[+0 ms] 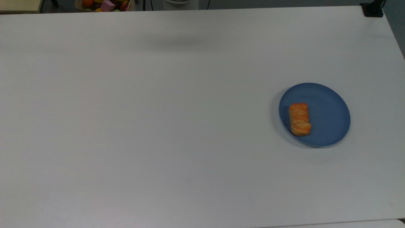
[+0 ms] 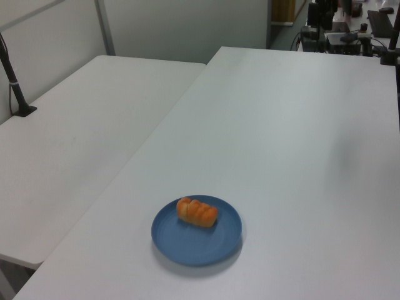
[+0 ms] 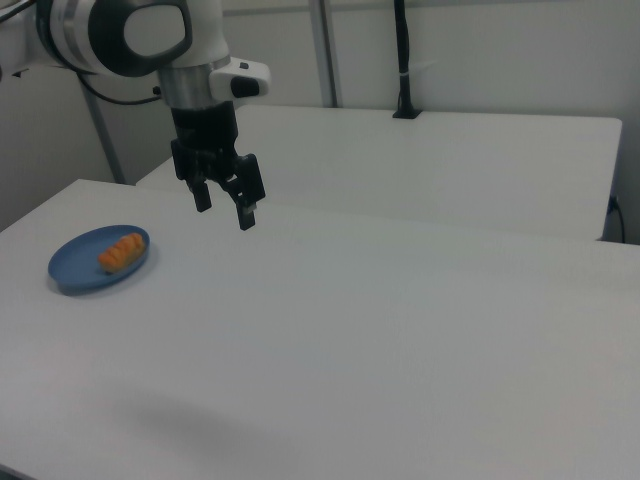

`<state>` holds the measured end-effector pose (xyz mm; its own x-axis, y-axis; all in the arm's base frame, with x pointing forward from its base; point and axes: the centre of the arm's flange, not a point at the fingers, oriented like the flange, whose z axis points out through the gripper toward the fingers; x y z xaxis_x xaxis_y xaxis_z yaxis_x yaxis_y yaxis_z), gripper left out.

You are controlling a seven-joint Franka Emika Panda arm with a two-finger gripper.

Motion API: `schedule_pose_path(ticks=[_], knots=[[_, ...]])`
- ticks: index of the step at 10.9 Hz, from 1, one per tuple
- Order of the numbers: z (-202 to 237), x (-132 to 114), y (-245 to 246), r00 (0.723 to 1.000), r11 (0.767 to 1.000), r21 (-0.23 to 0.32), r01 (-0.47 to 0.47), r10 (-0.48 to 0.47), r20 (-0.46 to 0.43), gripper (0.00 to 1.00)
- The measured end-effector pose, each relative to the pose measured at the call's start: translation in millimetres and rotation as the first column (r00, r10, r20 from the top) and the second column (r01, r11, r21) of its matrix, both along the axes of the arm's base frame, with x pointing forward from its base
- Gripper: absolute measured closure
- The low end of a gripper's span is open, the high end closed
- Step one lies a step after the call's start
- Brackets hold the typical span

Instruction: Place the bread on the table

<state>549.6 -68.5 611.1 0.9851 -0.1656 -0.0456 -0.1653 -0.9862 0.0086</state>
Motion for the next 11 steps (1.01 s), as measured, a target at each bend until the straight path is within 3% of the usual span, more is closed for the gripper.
schedule_pose_path(ticks=[4,11], knots=[[-7,2,31,0.998,0.999,0.011,-0.051,0.052,-0.035,0.00],[-5,2,22,0.999,0.999,0.011,-0.034,0.035,-0.034,0.00]])
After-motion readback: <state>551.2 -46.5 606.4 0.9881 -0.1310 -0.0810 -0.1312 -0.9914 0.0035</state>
